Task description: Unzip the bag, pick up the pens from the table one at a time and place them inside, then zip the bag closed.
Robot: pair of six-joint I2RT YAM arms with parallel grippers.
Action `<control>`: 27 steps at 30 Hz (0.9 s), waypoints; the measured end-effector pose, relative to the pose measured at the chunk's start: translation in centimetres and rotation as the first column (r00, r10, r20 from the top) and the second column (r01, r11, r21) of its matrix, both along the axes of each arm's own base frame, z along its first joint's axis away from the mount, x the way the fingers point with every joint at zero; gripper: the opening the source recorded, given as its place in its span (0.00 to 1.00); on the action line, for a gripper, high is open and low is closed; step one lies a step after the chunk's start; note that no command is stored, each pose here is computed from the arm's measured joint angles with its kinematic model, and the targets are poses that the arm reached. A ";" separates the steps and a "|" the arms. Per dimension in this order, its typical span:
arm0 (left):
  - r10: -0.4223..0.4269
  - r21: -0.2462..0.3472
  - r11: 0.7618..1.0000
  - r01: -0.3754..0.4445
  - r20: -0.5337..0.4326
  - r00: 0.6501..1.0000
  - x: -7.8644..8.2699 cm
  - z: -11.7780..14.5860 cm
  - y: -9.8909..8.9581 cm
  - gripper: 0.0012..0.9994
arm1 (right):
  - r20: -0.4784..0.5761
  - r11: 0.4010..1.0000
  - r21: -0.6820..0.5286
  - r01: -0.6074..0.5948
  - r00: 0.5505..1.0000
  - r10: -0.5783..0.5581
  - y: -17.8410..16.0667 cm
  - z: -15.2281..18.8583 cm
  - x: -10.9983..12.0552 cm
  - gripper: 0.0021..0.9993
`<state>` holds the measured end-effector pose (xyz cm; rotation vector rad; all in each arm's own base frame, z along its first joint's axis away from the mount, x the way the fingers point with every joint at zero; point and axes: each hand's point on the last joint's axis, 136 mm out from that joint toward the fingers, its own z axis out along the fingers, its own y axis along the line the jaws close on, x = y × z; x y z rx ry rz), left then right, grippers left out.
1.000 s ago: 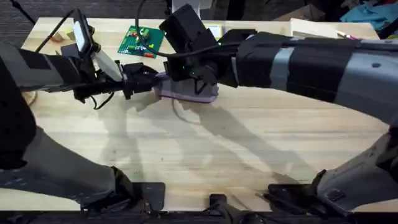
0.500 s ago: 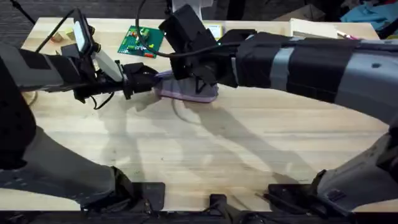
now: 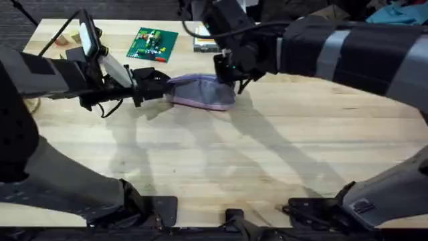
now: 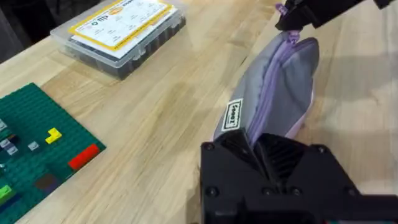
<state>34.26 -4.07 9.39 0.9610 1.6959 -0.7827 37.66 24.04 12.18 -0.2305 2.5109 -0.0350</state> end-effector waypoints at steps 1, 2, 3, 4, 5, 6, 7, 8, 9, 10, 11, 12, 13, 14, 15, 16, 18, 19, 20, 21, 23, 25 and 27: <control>0.000 0.000 1.000 0.000 0.000 1.000 0.0 0.0 0.0 0.04 | -0.053 0.998 -0.040 0.056 0.997 -0.058 -3.1 -0.7 0.2 0.03; 0.000 0.000 1.000 0.000 0.000 1.000 0.0 0.0 0.0 0.04 | -0.062 0.997 -0.047 0.069 0.996 -0.072 -3.7 -0.9 0.3 0.03; 0.000 0.000 1.000 0.000 0.000 1.000 0.0 0.0 0.0 0.04 | -0.068 0.995 -0.054 0.080 0.994 -0.084 -4.3 -0.9 0.4 0.03; 0.001 0.002 1.000 -0.001 -0.001 1.000 0.0 0.0 0.0 0.04 | -0.074 0.993 -0.069 0.095 0.992 -0.100 -5.1 -1.0 0.5 0.03; 0.002 0.002 1.000 -0.002 -0.001 1.000 0.0 0.0 0.1 0.04 | -0.080 0.991 -0.081 0.110 0.990 -0.117 -5.9 -1.1 0.6 0.03; 0.002 0.002 1.000 -0.002 -0.001 1.000 0.0 0.0 0.1 0.04 | -0.083 0.988 -0.088 0.124 0.988 -0.131 -6.5 -1.2 0.7 0.03; 0.002 0.003 1.000 -0.002 -0.001 1.000 0.0 -0.1 0.1 0.04 | -0.084 0.986 -0.096 0.139 0.986 -0.147 -7.2 -1.2 0.9 0.03; 0.002 0.003 1.000 -0.002 -0.001 1.000 0.0 -0.1 0.1 0.04 | -0.085 0.983 -0.106 0.153 0.983 -0.162 -7.8 -1.2 1.0 0.03; 0.002 0.003 1.000 -0.002 -0.001 1.000 0.0 -0.1 0.1 0.04 | -0.087 0.980 -0.118 0.163 0.981 -0.174 -8.3 -1.2 1.0 0.03; 0.002 0.003 1.000 -0.002 -0.001 1.000 0.0 -0.1 0.1 0.04 | -0.090 0.977 -0.128 0.169 0.979 -0.181 -8.7 -1.3 0.9 0.03; 0.002 0.004 1.000 -0.002 -0.001 1.000 0.0 -0.1 0.1 0.04 | -0.091 0.976 -0.137 0.171 0.979 -0.184 -9.0 -1.3 0.9 0.03; 0.002 0.004 1.000 -0.002 -0.002 1.000 0.0 -0.1 0.1 0.04 | -0.090 0.975 -0.142 0.173 0.978 -0.187 -9.1 -1.3 0.9 0.03; 0.002 0.004 1.000 -0.002 -0.002 1.000 0.0 -0.1 0.1 0.04 | -0.084 0.973 -0.146 0.177 0.978 -0.190 -9.2 -1.2 1.0 0.03; 0.002 0.004 1.000 -0.002 -0.002 1.000 0.0 -0.1 0.1 0.04 | -0.082 0.973 -0.149 0.179 0.978 -0.192 -9.3 -1.2 1.0 0.03; 0.002 0.004 1.000 -0.002 -0.002 1.000 0.0 -0.1 0.1 0.04 | -0.079 0.972 -0.152 0.180 0.978 -0.194 -9.3 -1.1 1.0 0.03; 0.002 0.004 1.000 -0.002 -0.001 1.000 0.0 -0.1 0.1 0.04 | -0.076 0.971 -0.155 0.182 0.978 -0.196 -9.4 -1.1 1.1 0.03; 0.002 0.004 1.000 -0.002 -0.001 1.000 0.0 -0.1 0.1 0.04 | -0.070 0.970 -0.159 0.185 0.978 -0.198 -9.5 -1.0 1.1 0.03; 0.002 0.004 1.000 -0.002 -0.002 1.000 0.0 -0.1 0.1 0.04 | -0.066 0.970 -0.158 0.185 0.978 -0.197 -9.5 -0.8 1.1 0.03; 0.002 0.004 1.000 -0.002 -0.002 1.000 0.0 -0.1 0.1 0.04 | -0.061 0.971 -0.154 0.184 0.979 -0.196 -9.4 -0.5 1.0 0.03; 0.002 0.004 1.000 -0.002 -0.002 1.000 0.0 -0.1 0.1 0.04 | -0.052 0.972 -0.148 0.183 0.980 -0.192 -9.3 0.0 0.9 0.03; 0.002 0.004 1.000 -0.002 -0.002 1.000 0.0 -0.1 0.1 0.04 | -0.025 0.976 -0.124 0.180 0.983 -0.184 -9.0 1.4 0.7 0.08; 0.002 0.004 1.000 -0.002 -0.002 1.000 0.0 -0.1 0.1 0.04 | 0.009 0.981 -0.094 0.168 0.986 -0.168 -8.5 3.2 0.3 0.37; 0.002 0.004 1.000 -0.002 -0.002 1.000 0.0 -0.1 0.1 0.04 | 0.042 0.986 -0.065 0.152 0.988 -0.149 -7.9 4.9 -0.2 0.66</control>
